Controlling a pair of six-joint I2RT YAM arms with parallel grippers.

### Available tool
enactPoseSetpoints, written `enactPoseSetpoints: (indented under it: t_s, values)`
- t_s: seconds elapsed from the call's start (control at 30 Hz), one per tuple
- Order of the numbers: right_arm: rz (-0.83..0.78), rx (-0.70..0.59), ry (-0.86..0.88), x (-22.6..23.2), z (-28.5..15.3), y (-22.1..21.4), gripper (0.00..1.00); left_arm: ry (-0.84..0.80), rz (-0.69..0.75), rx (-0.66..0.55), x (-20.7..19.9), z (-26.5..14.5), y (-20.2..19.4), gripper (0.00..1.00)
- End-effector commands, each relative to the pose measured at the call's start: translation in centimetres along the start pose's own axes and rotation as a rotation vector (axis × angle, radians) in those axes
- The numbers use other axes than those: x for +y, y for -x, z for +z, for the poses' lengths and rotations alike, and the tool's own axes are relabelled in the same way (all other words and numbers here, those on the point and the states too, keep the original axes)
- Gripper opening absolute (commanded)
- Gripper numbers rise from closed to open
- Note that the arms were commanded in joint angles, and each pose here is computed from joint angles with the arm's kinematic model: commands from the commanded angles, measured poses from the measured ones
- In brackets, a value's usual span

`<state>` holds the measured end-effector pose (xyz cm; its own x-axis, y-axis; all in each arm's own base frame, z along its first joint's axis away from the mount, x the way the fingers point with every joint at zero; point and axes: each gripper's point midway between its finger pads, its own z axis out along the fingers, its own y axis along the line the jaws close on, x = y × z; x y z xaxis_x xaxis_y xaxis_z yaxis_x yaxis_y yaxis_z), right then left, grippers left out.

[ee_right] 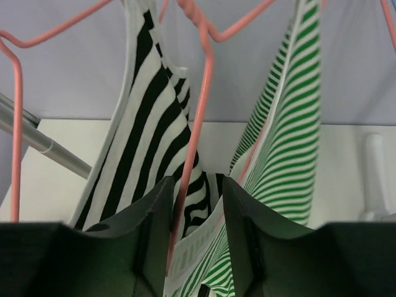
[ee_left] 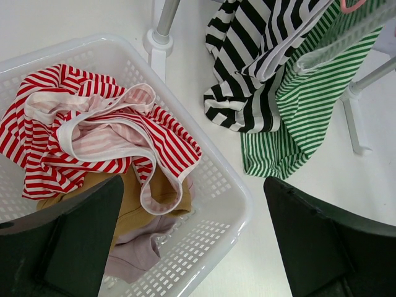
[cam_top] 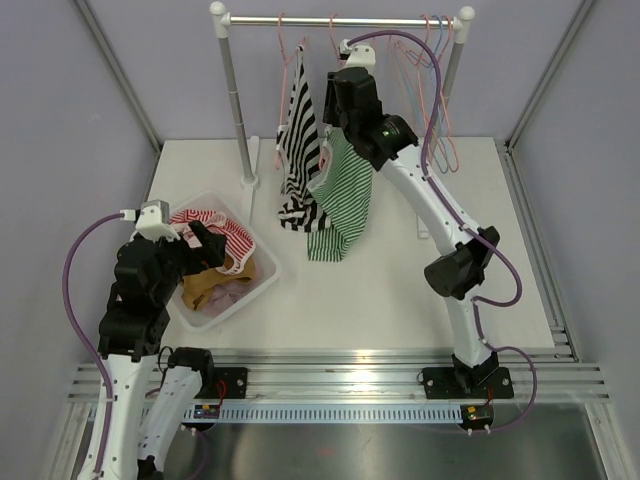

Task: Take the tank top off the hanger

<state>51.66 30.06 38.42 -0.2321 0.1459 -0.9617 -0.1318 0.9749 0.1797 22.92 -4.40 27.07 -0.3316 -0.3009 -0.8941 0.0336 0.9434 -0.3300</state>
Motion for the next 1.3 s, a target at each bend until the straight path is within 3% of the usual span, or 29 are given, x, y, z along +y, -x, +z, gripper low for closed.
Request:
enactPoseSetpoints:
  t_s: [0.0, 0.03, 0.23, 0.4, 0.47, 0.77, 1.1, 1.27]
  values:
    - [-0.006, -0.084, -0.048, -2.6, -2.8, 4.4, 0.42, -0.009, 0.024, -0.052, -0.2, 0.2, 1.1, 0.99]
    - [-0.011, -0.087, -0.046, -2.9, -3.3, 4.8, 0.35, -0.012, 0.025, -0.051, -0.3, 0.2, 1.1, 0.99]
    - [-0.016, -0.055, -0.049, -4.7, -3.7, 4.7, 0.33, -0.023, 0.028, -0.047, -0.5, 0.2, 1.0, 0.99]
    - [-0.022, -0.059, -0.023, -4.9, -4.1, 5.5, 0.07, -0.03, 0.033, -0.038, -0.6, 0.2, 0.8, 0.99]
    - [-0.021, -0.061, -0.012, -5.2, -4.2, 5.8, 0.02, -0.033, 0.034, -0.038, -0.7, 0.2, 0.8, 0.99]
    - [-0.032, -0.078, 0.025, -5.6, -5.4, 7.6, 0.0, -0.037, 0.036, -0.036, -0.7, 0.3, 0.7, 0.99]
    - [-0.011, -0.185, 0.103, -5.2, -10.2, 12.7, 0.0, -0.085, 0.031, -0.02, -1.8, 0.4, 1.0, 0.99]
    - [0.001, -0.196, 0.139, -5.1, -12.3, 13.5, 0.0, -0.128, 0.018, -0.056, -3.6, -0.4, 3.7, 0.99]
